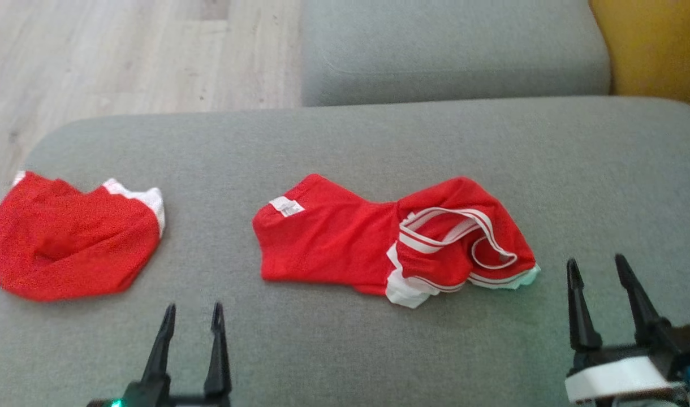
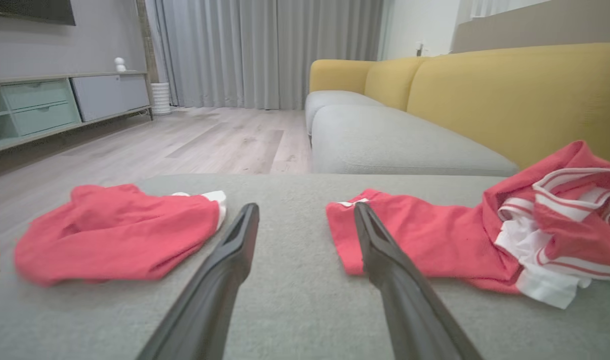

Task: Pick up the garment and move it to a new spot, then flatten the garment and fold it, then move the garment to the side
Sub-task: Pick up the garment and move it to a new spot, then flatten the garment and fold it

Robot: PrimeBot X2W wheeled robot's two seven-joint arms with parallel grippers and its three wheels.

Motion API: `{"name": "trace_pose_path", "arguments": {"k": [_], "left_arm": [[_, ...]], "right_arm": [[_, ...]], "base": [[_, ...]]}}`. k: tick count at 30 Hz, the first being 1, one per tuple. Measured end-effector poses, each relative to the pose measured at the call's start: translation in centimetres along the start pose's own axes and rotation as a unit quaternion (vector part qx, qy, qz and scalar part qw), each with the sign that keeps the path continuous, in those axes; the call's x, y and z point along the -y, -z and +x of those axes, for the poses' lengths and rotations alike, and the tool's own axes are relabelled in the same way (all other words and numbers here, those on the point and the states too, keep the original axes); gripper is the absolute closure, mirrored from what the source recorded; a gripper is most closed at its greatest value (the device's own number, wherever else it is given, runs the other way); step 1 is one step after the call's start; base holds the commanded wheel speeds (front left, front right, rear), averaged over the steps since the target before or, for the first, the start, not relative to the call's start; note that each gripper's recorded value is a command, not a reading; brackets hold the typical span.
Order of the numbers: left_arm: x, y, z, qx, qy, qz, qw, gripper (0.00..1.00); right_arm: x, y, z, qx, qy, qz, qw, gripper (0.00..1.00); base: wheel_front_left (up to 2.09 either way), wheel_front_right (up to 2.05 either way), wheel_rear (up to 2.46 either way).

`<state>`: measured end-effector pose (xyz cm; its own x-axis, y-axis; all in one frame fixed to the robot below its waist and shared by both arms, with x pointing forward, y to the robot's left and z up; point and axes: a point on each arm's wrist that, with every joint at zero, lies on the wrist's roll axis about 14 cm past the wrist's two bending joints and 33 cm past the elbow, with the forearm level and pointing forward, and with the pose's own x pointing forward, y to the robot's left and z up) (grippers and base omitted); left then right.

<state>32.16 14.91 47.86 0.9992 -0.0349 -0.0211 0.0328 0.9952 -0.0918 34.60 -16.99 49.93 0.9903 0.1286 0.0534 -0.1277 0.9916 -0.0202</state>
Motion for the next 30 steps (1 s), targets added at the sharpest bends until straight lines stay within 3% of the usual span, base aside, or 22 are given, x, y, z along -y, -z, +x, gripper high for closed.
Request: {"name": "trace_pose_path", "arguments": {"k": [5,30], "left_arm": [[-2.3,0.7,-2.5,-0.008,-0.035,0.007,0.999,0.00],[-2.6,0.8,-2.3,-0.007,-0.028,0.006,1.000,0.00]], "right_arm": [[0.0,0.7,-1.0,-0.011,0.008,0.009,1.000,0.00],[-0.8,2.7,-1.7,-0.043,0.005,0.017,0.999,0.00]], "base": [[0.00,0.00,0.00],[0.00,0.00,0.00]]}}
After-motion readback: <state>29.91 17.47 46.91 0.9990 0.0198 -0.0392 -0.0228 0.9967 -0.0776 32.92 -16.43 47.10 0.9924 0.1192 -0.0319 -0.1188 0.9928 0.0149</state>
